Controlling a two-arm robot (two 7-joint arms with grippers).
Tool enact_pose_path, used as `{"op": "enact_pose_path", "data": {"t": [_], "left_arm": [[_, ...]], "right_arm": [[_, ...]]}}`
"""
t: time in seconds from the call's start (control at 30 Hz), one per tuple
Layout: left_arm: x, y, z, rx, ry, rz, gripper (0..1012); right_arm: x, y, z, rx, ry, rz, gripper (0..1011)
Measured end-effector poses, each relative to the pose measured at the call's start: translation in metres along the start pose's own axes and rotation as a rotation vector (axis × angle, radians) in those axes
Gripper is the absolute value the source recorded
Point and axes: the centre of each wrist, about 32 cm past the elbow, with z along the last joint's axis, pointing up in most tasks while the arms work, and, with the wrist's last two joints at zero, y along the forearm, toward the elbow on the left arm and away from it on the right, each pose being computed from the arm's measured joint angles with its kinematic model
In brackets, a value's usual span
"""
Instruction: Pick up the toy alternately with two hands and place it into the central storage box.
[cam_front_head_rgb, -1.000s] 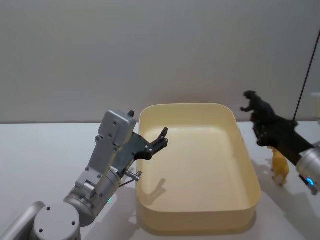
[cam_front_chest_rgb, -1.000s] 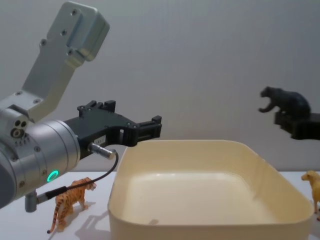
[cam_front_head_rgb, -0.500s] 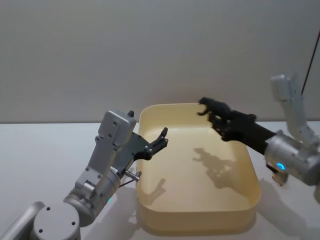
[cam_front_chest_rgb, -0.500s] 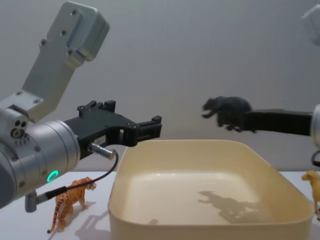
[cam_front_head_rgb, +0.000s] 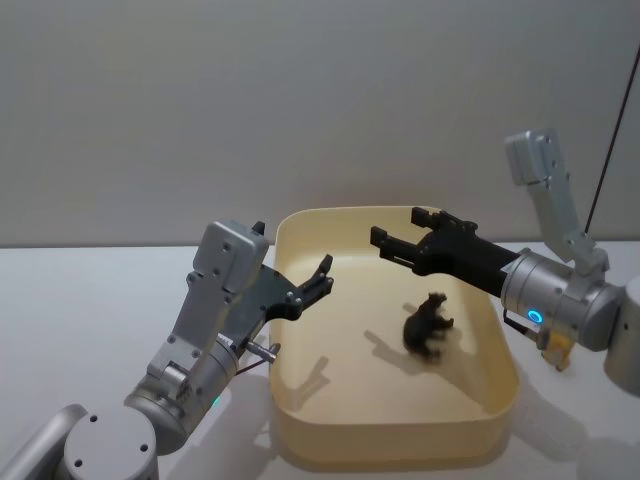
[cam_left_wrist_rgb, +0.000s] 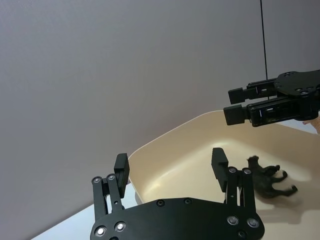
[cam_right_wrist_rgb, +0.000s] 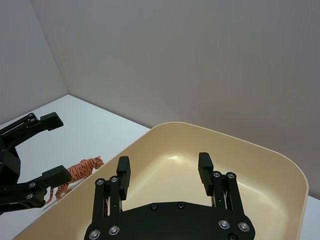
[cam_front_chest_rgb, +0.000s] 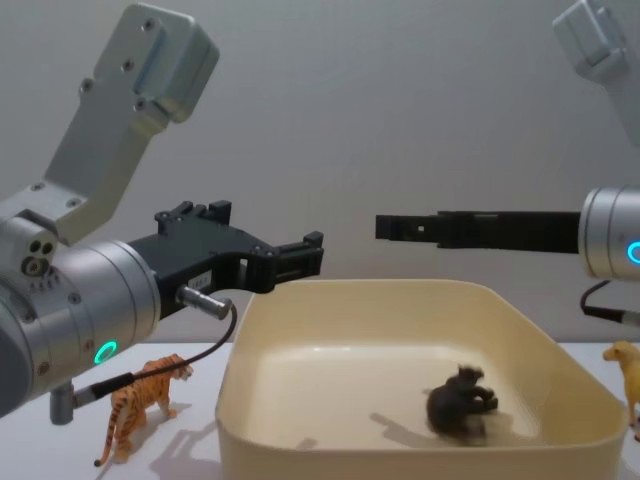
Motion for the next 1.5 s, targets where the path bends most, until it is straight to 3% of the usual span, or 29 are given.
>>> {"op": "enact_pose_path", "data": {"t": [0.27, 0.63, 0.97, 1.17, 1.5], "left_arm": [[0.0, 0.0, 0.0, 0.0, 0.0, 0.0, 1002], [0.0, 0.0, 0.0, 0.0, 0.0, 0.0, 1001], [0.0, 0.0, 0.0, 0.0, 0.0, 0.0, 1002], [0.0, 0.0, 0.0, 0.0, 0.0, 0.0, 1001], [0.0, 0.0, 0.0, 0.0, 0.0, 0.0, 1001]], "right_arm": [[0.004, -0.011, -0.003, 0.012, -0.018, -0.047, 1001], [0.013, -0.042, -0.009, 0.041, -0.066, -0.177, 1001], [0.018, -0.09, -0.015, 0.054, -0.098, -0.321, 1001], [0.019, -0.12, -0.023, 0.034, -0.109, -0.399, 1001], [0.015, -0.147, -0.035, -0.008, -0.109, -0.449, 1001]]}}
